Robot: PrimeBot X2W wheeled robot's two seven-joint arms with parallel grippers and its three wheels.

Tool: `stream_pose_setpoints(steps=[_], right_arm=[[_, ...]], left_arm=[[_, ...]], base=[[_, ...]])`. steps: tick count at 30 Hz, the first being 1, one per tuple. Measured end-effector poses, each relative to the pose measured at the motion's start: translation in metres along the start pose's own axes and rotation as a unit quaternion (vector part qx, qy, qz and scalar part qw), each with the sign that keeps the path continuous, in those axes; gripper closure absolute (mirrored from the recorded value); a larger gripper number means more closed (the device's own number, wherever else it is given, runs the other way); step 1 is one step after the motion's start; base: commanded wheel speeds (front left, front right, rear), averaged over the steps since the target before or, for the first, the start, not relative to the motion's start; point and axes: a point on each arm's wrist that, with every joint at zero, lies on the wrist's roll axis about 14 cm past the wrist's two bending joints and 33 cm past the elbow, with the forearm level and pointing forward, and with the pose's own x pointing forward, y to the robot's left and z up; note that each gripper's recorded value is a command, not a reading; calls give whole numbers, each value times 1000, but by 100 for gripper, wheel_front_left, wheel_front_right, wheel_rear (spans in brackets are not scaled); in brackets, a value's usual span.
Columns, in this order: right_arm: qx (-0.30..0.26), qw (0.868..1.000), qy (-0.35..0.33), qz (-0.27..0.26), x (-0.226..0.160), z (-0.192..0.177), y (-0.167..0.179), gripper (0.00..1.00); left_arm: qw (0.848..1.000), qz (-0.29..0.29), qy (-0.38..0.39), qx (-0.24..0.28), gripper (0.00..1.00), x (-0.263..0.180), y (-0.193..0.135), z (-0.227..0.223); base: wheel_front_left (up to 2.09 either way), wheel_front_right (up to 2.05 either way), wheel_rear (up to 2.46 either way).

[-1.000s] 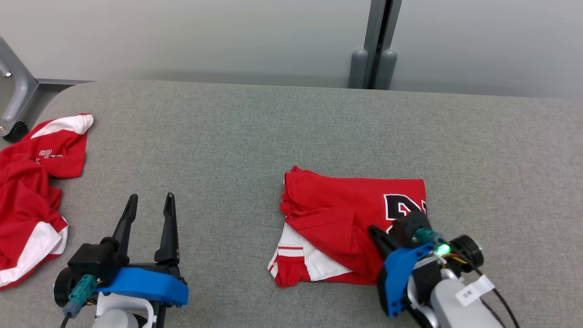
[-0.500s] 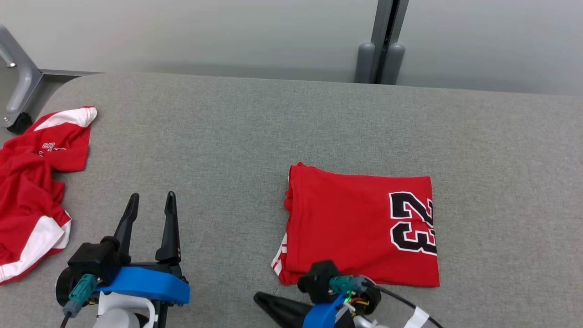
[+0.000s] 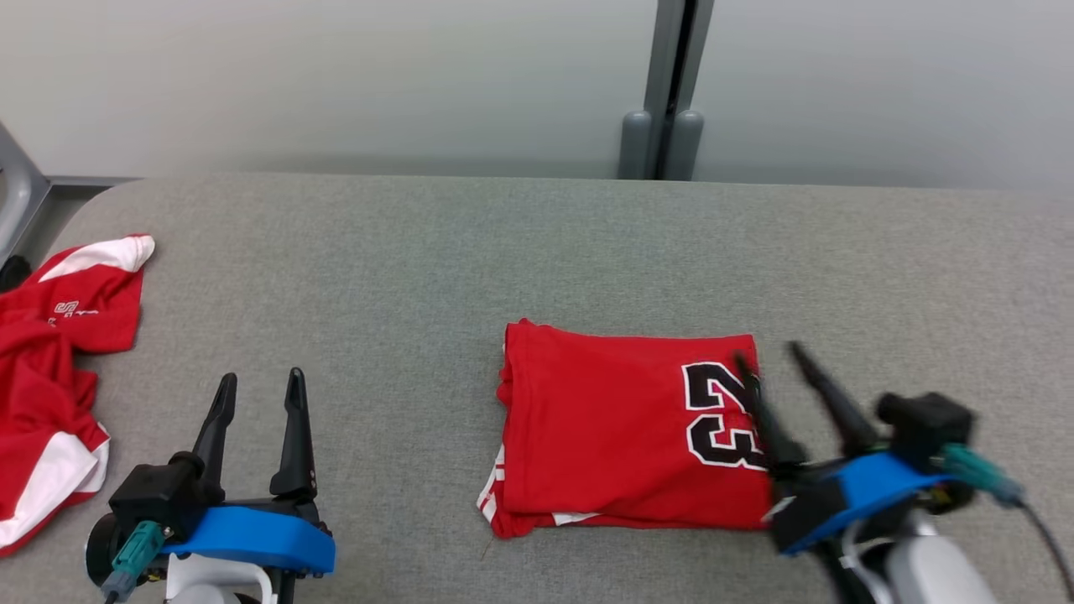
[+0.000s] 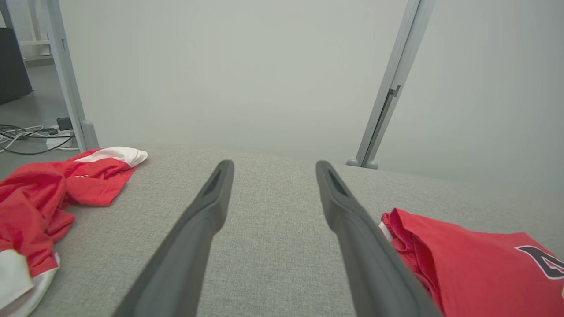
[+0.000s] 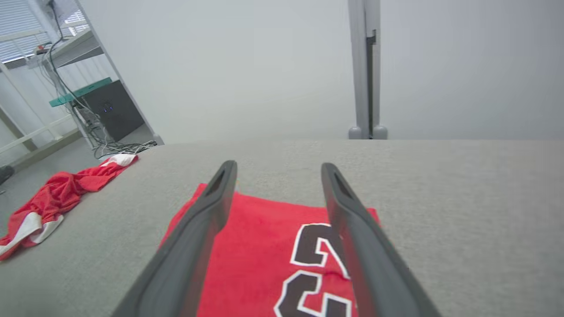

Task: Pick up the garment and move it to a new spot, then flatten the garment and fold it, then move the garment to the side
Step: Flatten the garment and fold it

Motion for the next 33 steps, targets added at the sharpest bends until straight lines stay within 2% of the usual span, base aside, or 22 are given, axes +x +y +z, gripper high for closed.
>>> stream_pose_setpoints(steps=[5, 8, 11, 18, 33], right_arm=[[-45, 991, -34, -124, -36, 29, -77, 0], [-61, 984, -27, -165, -54, 33, -100, 0], [-52, 981, -9, -188, -71, 26, -111, 0], [-63, 980, -6, -190, -85, 30, -106, 0], [-57, 981, -5, -183, -89, 32, -100, 0]], left_arm=[[1000, -13, 1, 0, 0, -2, -9, -1], [1000, -18, -2, 0, 0, -5, -13, 0], [1000, -19, -2, 0, 0, -11, -15, -1], [1000, -22, 2, 1, 0, -24, -18, -5], [1000, -20, 12, 7, 0, -29, -17, -8]], base=[[0, 0, 0], [0, 0, 0], [0, 0, 0], [0, 0, 0], [0, 0, 0]])
